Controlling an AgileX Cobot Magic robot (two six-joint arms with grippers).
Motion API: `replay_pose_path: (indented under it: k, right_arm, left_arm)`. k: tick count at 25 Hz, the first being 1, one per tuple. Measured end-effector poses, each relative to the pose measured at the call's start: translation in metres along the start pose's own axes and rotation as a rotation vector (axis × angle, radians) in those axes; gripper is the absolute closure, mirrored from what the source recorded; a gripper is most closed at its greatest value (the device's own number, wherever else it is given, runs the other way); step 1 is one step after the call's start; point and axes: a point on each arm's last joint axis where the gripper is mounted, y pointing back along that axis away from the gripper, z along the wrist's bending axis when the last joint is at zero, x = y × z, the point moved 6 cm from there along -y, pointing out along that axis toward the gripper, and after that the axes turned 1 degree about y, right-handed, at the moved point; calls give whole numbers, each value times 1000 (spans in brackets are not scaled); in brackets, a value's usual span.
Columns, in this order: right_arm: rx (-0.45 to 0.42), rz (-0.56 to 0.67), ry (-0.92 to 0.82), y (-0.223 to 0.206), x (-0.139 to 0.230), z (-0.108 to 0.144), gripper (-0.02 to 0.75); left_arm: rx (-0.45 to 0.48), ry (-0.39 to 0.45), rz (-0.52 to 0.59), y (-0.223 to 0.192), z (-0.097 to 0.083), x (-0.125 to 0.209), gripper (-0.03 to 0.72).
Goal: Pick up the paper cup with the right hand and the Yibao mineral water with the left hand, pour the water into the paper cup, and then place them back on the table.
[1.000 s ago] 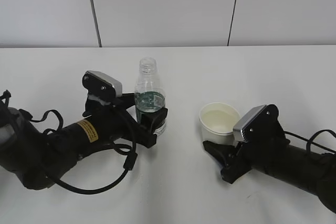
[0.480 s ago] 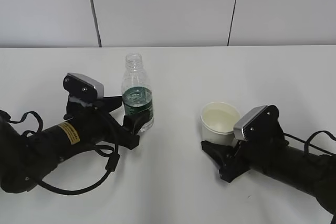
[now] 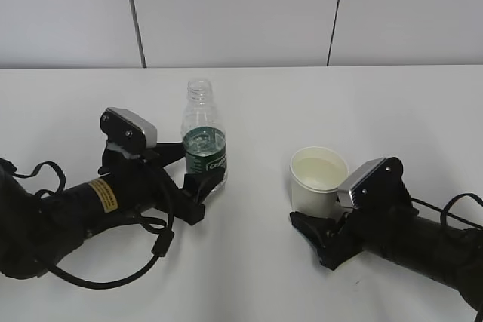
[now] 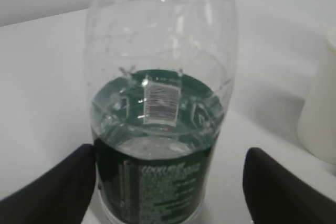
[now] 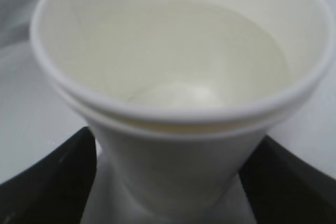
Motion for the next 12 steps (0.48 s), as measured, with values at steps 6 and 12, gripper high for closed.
replay_pose_path:
  k: [6, 12]
  right_arm:
    - [5, 13, -27, 3, 3, 1, 87]
    - [23, 32, -49, 7, 8, 0, 87]
  left_arm:
    - [43, -9, 6, 0, -7, 1, 162]
    - [56, -12, 13, 1, -9, 3, 162]
